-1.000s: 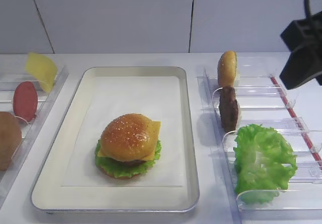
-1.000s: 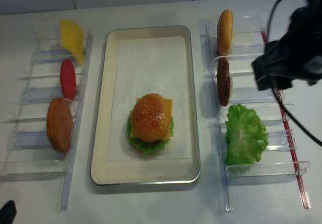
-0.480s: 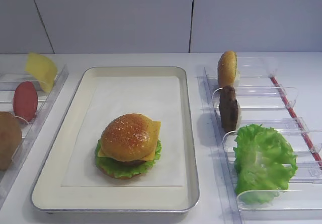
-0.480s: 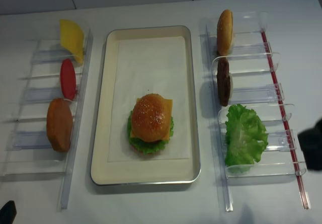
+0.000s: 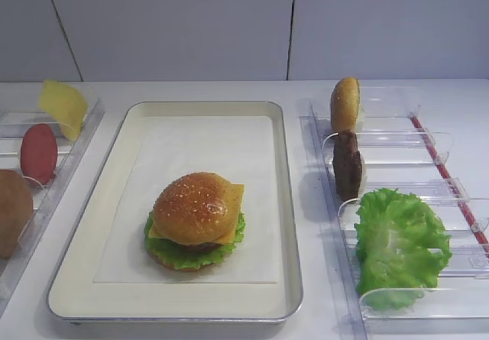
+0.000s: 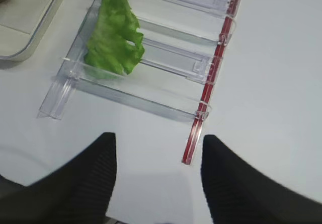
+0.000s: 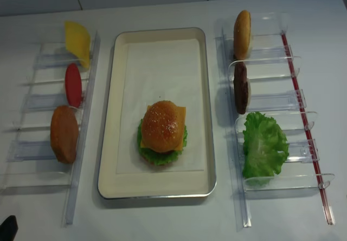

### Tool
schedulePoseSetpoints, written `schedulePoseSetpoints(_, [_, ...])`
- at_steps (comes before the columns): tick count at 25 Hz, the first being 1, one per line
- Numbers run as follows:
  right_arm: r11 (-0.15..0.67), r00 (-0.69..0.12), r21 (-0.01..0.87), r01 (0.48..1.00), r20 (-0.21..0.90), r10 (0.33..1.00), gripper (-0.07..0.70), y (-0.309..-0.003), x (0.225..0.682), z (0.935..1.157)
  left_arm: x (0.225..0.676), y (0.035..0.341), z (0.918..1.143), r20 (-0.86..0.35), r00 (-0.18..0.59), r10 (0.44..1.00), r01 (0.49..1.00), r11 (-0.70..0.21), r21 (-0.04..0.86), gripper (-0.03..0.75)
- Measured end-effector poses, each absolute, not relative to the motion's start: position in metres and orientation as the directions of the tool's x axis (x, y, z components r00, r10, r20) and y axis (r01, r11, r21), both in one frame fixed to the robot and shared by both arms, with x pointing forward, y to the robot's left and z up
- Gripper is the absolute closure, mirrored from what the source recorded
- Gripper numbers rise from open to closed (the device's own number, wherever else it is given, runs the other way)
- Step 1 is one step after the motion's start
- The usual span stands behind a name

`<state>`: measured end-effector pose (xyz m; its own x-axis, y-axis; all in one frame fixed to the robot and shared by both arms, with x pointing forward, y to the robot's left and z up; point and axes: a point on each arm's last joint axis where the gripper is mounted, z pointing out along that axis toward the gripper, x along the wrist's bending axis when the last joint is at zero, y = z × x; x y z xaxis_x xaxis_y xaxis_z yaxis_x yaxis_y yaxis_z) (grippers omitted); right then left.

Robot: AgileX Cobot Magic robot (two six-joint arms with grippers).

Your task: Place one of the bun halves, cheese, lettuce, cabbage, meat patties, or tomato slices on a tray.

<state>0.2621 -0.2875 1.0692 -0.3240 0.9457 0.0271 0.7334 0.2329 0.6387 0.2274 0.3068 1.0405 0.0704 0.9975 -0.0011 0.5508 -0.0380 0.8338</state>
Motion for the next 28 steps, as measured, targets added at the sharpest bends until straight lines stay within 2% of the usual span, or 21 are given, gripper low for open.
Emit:
schedulePoseSetpoints(7, [0.224,-0.297,0.748,0.624,-0.038,0.954,0.217,-0.301,0.238,1.056,0.227,0.307,1.04,-0.001,0.07,0.998,0.551,-0.038,0.834,0.461])
schedulePoseSetpoints(13, [0.203,-0.291,0.808,0.553,-0.041,0.956,0.217,-0.303,0.234,1.044,0.227,0.307,1.04,-0.001,0.07,0.998,0.551,-0.038,0.834,0.461])
schedulePoseSetpoints(20, [0.216,-0.298,0.83,0.513,-0.064,0.952,0.217,-0.302,0.238,1.043,0.227,0.307,1.04,-0.001,0.07,0.998,0.551,-0.038,0.834,0.461])
schedulePoseSetpoints(28, [0.216,-0.302,0.83,0.514,-0.06,0.951,0.217,-0.301,0.238,1.041,0.227,0.307,1.04,-0.001,0.07,0.998,0.551,-0.038,0.834,0.461])
